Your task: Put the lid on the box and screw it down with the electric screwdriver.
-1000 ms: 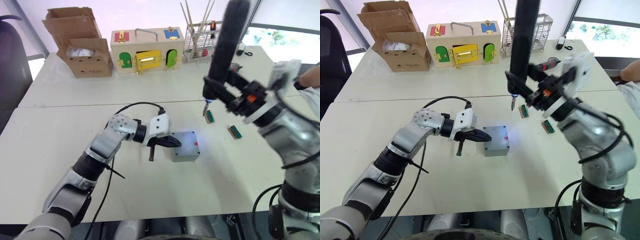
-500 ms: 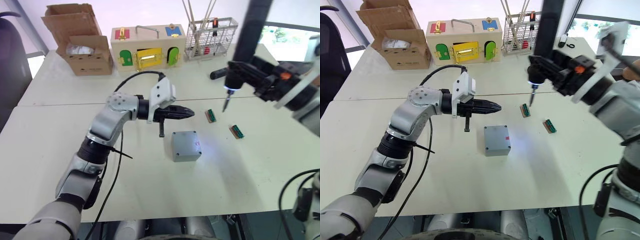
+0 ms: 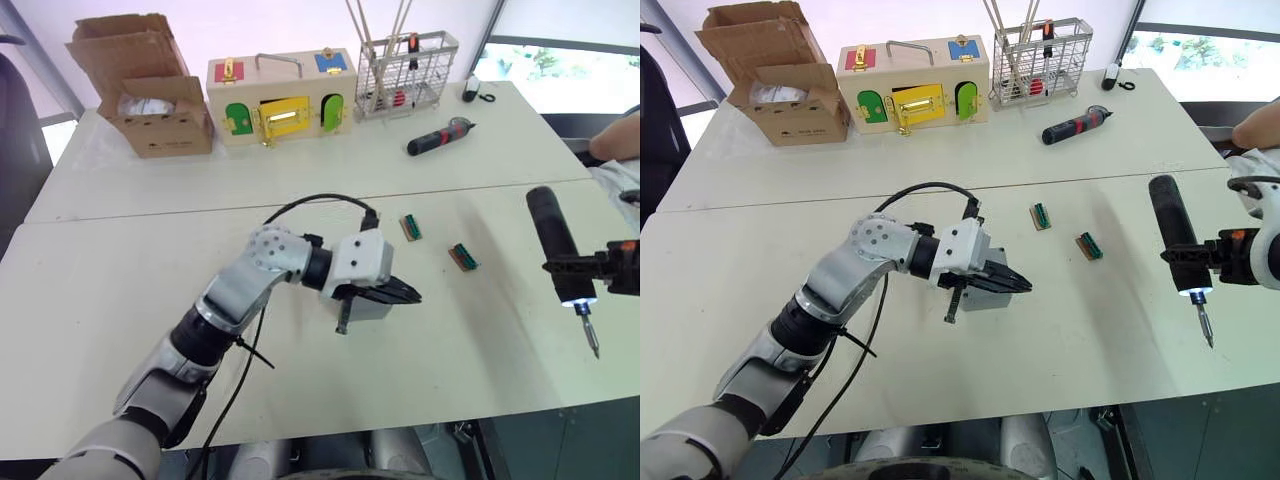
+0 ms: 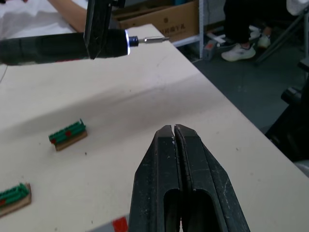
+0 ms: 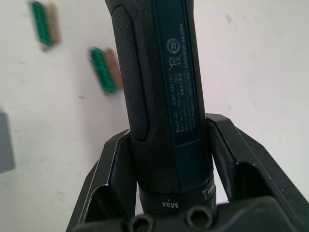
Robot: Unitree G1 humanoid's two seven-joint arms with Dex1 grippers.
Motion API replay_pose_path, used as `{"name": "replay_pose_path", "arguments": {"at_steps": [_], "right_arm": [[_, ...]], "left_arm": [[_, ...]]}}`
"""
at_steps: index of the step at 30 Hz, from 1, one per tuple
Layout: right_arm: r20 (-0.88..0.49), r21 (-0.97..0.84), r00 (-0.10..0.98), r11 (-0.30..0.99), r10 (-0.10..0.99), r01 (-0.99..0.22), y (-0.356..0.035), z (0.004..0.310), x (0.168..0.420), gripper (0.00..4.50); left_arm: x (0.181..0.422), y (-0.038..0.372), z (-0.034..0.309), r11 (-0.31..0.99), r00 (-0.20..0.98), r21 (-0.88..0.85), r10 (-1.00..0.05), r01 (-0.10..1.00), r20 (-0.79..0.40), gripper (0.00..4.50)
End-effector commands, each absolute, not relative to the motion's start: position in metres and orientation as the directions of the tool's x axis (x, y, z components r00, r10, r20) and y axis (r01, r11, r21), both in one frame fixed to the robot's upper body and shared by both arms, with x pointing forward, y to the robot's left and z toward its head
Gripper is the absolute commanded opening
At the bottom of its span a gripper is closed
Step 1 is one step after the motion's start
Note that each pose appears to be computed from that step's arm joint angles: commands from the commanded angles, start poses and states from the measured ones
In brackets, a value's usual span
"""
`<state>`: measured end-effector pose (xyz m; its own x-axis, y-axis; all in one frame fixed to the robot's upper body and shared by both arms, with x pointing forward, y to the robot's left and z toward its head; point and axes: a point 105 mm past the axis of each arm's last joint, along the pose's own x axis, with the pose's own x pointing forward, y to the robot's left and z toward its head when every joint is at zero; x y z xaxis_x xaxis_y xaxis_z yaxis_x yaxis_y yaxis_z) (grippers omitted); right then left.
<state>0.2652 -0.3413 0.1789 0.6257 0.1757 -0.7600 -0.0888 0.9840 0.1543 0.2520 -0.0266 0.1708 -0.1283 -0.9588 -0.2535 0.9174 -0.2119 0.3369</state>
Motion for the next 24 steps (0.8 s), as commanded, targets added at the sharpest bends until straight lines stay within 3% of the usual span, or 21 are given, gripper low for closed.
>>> {"name": "replay_pose_path", "arguments": {"at_steps": [1,8,16,18,22,24], "right_arm": [[-0.744,0.144,0.649,0.987,0.158,-0.075,-0.352,0.179,0.277,2.05],[-0.766,0.158,0.619,0.984,0.173,-0.080,-0.355,0.146,0.300,2.05],[-0.781,0.078,0.610,0.990,0.134,-0.118,-0.361,0.134,0.313,2.05],[-0.784,0.082,0.603,0.987,0.149,-0.137,-0.357,0.132,0.314,2.88],[-0.781,0.068,0.609,0.989,0.137,-0.135,-0.357,0.132,0.317,4.11],[-0.777,0.069,0.615,0.989,0.135,-0.129,-0.358,0.133,0.318,4.44]], "left_arm": [[0.238,-0.029,0.177,-0.235,-0.152,0.360,-0.958,0.903,-0.244,0.00],[0.242,-0.024,0.176,-0.170,-0.092,0.332,-0.967,0.928,-0.238,0.00],[0.241,-0.022,0.174,-0.153,-0.072,0.321,-0.966,0.935,-0.249,0.00],[0.241,-0.022,0.174,-0.152,-0.071,0.320,-0.966,0.935,-0.250,0.00],[0.244,-0.020,0.174,-0.136,-0.060,0.308,-0.968,0.941,-0.245,0.00],[0.247,-0.017,0.176,-0.112,-0.042,0.297,-0.972,0.948,-0.232,0.00]]}}
